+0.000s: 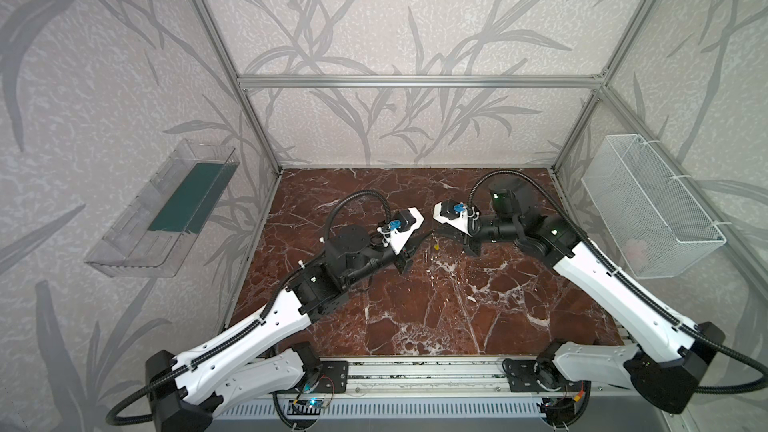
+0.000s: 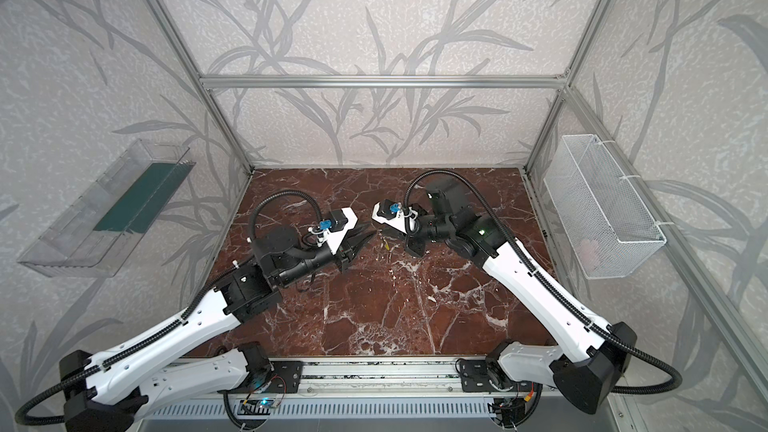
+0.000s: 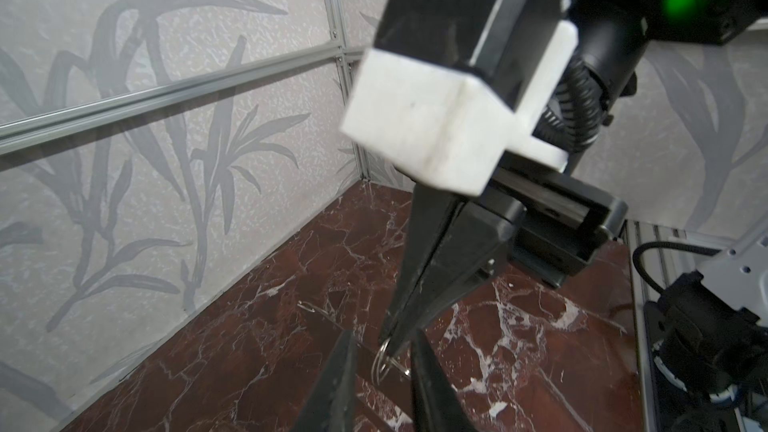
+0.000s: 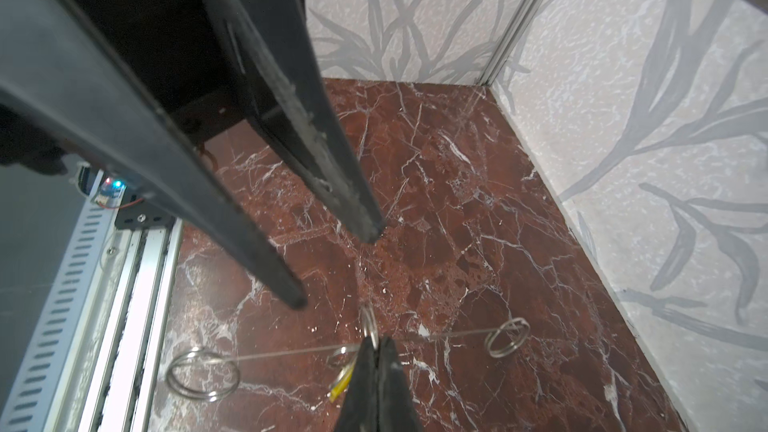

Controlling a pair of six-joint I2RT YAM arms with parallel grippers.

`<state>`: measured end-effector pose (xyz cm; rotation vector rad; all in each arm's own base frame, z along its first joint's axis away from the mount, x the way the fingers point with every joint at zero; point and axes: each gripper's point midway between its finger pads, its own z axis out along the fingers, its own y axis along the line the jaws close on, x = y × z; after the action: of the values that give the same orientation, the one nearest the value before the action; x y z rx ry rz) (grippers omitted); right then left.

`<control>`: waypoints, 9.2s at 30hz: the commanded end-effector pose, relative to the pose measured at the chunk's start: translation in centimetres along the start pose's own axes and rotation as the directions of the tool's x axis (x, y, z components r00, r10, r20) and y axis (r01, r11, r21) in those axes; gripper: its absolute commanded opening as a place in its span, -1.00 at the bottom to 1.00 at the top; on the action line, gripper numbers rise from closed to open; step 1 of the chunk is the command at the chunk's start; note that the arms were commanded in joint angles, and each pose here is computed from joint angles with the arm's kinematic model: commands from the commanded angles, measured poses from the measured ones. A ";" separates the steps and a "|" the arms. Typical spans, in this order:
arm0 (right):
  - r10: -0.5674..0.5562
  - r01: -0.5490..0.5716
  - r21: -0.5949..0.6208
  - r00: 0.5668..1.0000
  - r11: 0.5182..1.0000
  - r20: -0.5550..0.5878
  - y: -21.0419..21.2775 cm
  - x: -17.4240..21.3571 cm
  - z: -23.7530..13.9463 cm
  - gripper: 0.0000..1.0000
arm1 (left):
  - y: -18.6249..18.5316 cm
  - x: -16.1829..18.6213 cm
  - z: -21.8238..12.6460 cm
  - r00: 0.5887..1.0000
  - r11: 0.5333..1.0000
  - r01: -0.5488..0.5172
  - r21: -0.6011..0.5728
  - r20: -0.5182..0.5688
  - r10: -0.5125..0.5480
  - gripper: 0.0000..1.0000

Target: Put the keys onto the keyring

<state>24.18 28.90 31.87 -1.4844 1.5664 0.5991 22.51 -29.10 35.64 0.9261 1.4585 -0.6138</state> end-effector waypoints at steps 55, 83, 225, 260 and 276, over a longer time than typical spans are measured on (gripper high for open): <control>-0.053 0.054 -0.200 0.999 0.978 0.014 2.1 -0.7 0.4 -1.00 | -0.8 3.4 -0.4 0.972 0.968 -0.185 0.171 -0.112 0.206 -0.72; -0.046 0.050 -0.206 0.999 0.977 0.024 1.9 -0.8 0.9 -1.00 | -1.0 3.2 -0.9 0.984 0.970 -0.127 0.209 -0.097 0.150 -0.68; 0.197 -0.259 0.140 0.916 0.956 0.349 0.3 -1.9 -1.0 -0.70 | -0.1 0.6 0.7 0.902 0.969 0.160 0.191 0.371 -0.222 -1.00; 0.006 -0.004 -0.036 0.999 0.999 0.050 2.5 0.5 -0.6 -1.00 | 0.5 3.4 -1.9 0.995 0.993 0.097 0.061 0.019 -0.098 -0.57; -0.057 0.063 -0.107 0.997 0.992 0.057 3.2 -0.8 -1.0 -1.00 | -1.8 2.7 -1.5 0.990 0.969 0.046 0.242 -0.140 -0.012 -0.57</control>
<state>21.47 28.73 31.32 -1.5604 1.5103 0.6672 21.41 -28.06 32.10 1.0983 1.5813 -0.7522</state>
